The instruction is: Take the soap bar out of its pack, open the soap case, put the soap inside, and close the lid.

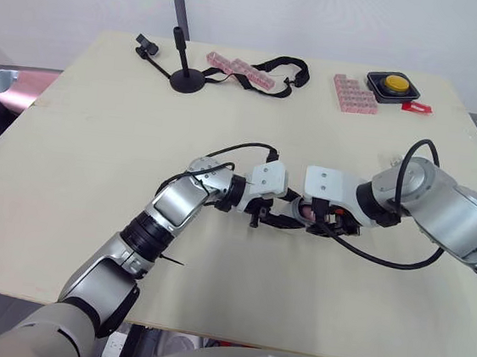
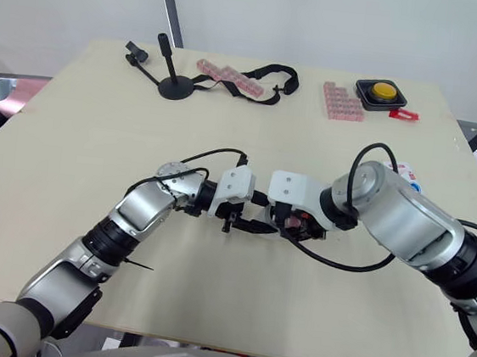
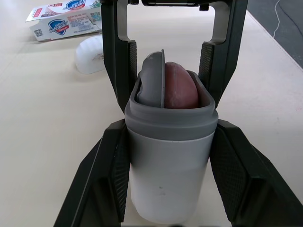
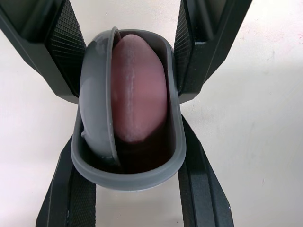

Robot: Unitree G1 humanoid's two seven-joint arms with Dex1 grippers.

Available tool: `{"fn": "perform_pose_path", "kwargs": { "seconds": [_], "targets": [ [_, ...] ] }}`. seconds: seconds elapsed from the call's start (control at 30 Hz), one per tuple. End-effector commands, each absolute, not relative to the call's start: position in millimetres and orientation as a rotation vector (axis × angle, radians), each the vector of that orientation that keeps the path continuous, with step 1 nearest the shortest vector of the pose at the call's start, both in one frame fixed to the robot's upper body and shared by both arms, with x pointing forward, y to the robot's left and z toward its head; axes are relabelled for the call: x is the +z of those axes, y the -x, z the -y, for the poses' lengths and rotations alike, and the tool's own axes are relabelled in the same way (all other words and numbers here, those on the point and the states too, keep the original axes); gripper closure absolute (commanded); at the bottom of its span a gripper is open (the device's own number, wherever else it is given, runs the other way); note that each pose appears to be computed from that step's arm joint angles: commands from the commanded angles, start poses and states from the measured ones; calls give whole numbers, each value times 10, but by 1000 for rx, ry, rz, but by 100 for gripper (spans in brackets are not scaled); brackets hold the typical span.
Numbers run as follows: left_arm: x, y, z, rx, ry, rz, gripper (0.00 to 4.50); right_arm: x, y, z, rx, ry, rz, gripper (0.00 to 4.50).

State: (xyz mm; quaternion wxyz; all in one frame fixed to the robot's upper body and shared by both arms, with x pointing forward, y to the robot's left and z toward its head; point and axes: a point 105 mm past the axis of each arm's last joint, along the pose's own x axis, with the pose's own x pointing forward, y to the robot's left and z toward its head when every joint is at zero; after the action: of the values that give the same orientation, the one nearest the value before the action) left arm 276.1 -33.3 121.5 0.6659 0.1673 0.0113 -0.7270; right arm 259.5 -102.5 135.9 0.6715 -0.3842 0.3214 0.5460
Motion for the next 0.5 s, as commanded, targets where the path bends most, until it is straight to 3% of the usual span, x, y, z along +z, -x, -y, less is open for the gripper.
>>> {"fn": "perform_pose_path", "kwargs": {
  "seconds": [0.03,0.5],
  "targets": [
    [1256,-2762,356,-1649,-408,1,258,1434,-2600,991,1231,865,-688,247],
    [1215,-2791,335,-1644,-428,-15,258,1430,-2610,993,1224,865,-685,247]
  ]
}}
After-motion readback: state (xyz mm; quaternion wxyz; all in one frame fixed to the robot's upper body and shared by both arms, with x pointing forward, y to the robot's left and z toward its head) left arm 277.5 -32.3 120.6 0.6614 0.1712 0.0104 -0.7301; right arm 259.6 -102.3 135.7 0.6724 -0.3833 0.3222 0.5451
